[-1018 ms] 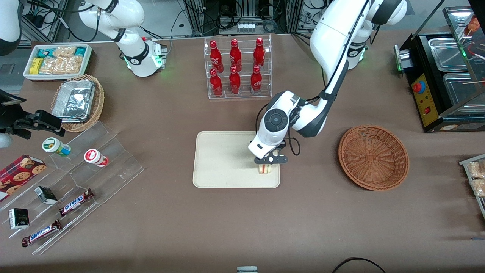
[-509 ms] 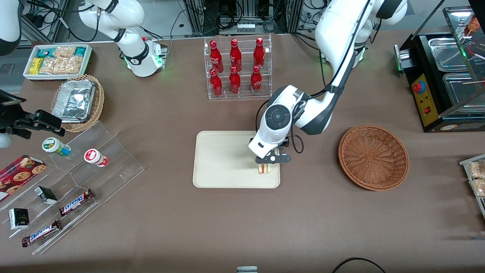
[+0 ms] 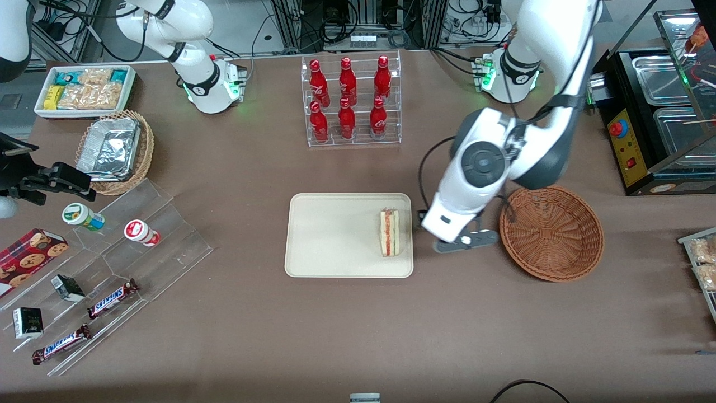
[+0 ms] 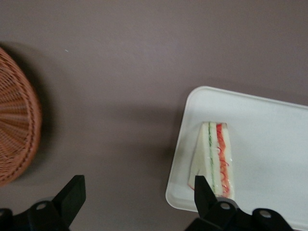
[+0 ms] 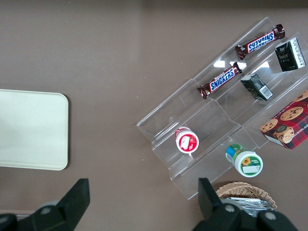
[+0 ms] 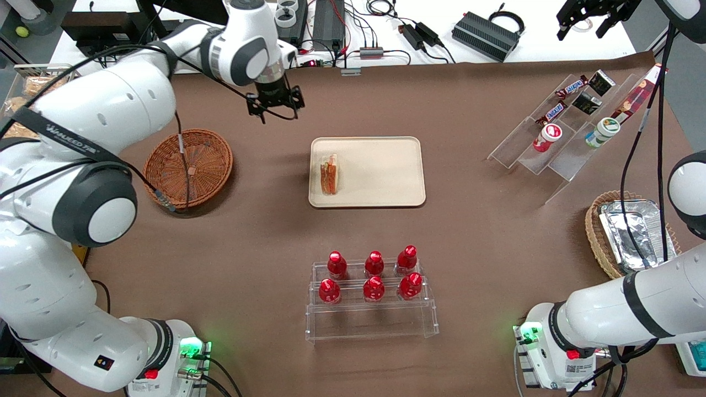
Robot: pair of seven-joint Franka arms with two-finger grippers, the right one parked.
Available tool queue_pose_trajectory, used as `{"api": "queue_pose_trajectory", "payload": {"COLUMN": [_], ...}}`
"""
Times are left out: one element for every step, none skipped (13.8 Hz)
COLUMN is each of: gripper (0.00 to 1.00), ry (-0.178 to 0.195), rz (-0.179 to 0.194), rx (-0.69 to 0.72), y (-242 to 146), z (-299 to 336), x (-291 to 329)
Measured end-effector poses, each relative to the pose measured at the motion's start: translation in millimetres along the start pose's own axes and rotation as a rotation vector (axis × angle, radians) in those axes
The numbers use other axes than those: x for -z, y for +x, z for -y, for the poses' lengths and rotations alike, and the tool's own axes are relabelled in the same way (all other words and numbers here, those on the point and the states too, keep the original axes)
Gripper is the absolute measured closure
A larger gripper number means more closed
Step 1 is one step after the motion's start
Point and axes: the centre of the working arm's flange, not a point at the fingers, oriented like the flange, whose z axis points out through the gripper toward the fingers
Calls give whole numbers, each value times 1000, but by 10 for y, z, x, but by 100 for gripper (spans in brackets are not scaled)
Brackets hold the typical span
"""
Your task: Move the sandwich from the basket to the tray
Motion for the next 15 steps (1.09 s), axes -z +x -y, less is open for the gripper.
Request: {"api": "queue_pose_trajectory", "payload": {"gripper": [0,0,0,0,0,0,0,0,0,0,0,0,0,0,0], "ry": [-4,-3,4,17,30,34,32,31,34,34,33,31,30,30,30], "rz": [-13,-17,-15,-16,-23,-35,-45,-49,-46,-45,-49,-56,-62,-64,-65], "rx": [5,-8,-28,-46,-57,-63,-70,-79,-80,-73,-62,-54,-55,-65,-76], "y": [86,165,244,320,386,434,458,457,439,423,418,422,424,425,434], "z": [151,321,533,779,1043,1306,1544,1749,1909,2034,2120,2190,2239,2267,2300], "x": [106,208,318,448,609,795,974,1125,1236,1319,1379,1426,1460,1478,1482]}}
